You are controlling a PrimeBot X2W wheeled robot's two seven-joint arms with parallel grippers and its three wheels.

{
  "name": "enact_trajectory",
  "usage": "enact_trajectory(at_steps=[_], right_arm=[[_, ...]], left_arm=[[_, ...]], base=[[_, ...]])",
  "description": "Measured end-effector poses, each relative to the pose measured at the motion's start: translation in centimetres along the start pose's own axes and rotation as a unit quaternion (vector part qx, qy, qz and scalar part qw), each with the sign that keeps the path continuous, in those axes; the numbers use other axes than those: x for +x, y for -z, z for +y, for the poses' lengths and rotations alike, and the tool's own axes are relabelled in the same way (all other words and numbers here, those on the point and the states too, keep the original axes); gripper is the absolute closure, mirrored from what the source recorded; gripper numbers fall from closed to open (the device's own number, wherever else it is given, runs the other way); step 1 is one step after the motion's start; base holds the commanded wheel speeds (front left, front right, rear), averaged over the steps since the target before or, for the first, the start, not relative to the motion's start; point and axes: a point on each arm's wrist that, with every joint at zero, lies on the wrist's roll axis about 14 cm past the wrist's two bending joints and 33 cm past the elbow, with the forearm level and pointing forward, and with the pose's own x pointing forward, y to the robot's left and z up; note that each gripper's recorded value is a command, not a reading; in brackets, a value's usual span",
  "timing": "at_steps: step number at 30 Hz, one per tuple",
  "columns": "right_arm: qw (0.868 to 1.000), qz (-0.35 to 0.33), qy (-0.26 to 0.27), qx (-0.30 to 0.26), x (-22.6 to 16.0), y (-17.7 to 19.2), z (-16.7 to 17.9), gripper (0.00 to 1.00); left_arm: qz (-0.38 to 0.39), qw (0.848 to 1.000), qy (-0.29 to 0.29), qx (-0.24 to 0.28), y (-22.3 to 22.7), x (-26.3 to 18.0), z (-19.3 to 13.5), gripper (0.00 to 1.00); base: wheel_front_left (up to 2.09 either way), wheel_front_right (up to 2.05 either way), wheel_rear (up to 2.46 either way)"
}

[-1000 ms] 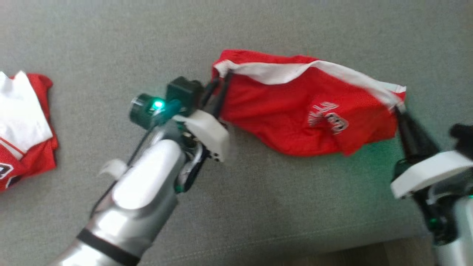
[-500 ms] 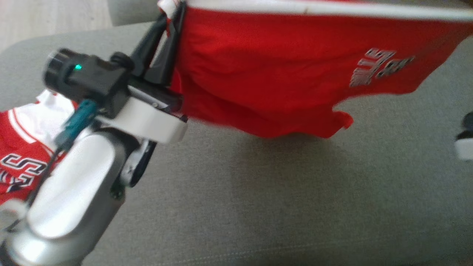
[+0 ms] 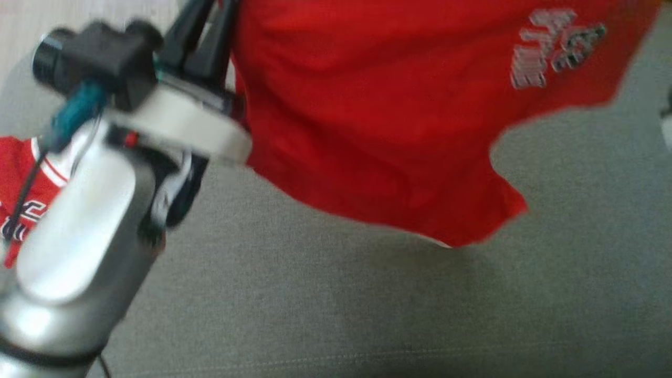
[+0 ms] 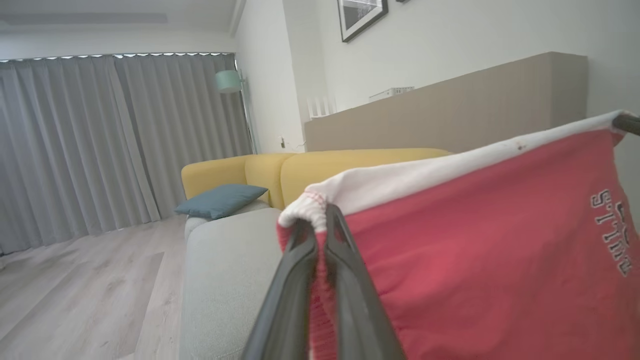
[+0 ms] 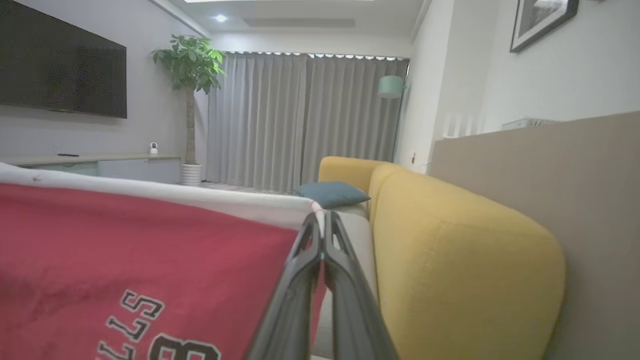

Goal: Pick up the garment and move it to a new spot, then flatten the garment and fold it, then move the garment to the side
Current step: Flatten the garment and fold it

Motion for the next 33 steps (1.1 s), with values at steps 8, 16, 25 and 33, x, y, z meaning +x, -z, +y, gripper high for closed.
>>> enact_trajectory(at_steps=[8,16,25,33], right_arm=[[0.999,-0.021,-0.021,0.035,9.0,0.2,0.3,1.0],[0.998,-0.01,-0.023,0.06,12.7,4.2,1.9,1.0],[0.976,0.176,-0.036,0.122,8.1,20.1,6.9,1.0],[0.951,0.259,-0.035,0.164,1.6,26.8,9.4,1.0]], left_arm=[[-0.027,0.998,-0.046,-0.033,3.3,6.7,4.2,1.0],[0.019,0.993,-0.086,-0.076,8.5,9.8,6.6,1.0],[0.215,0.958,-0.129,-0.143,23.5,1.9,4.5,1.0],[0.26,0.94,-0.144,-0.168,27.0,-3.3,2.8,1.0]], base=[[0.0,0.0,0.0],[0.0,0.0,0.0],[0.0,0.0,0.0],[0.0,0.0,0.0]])
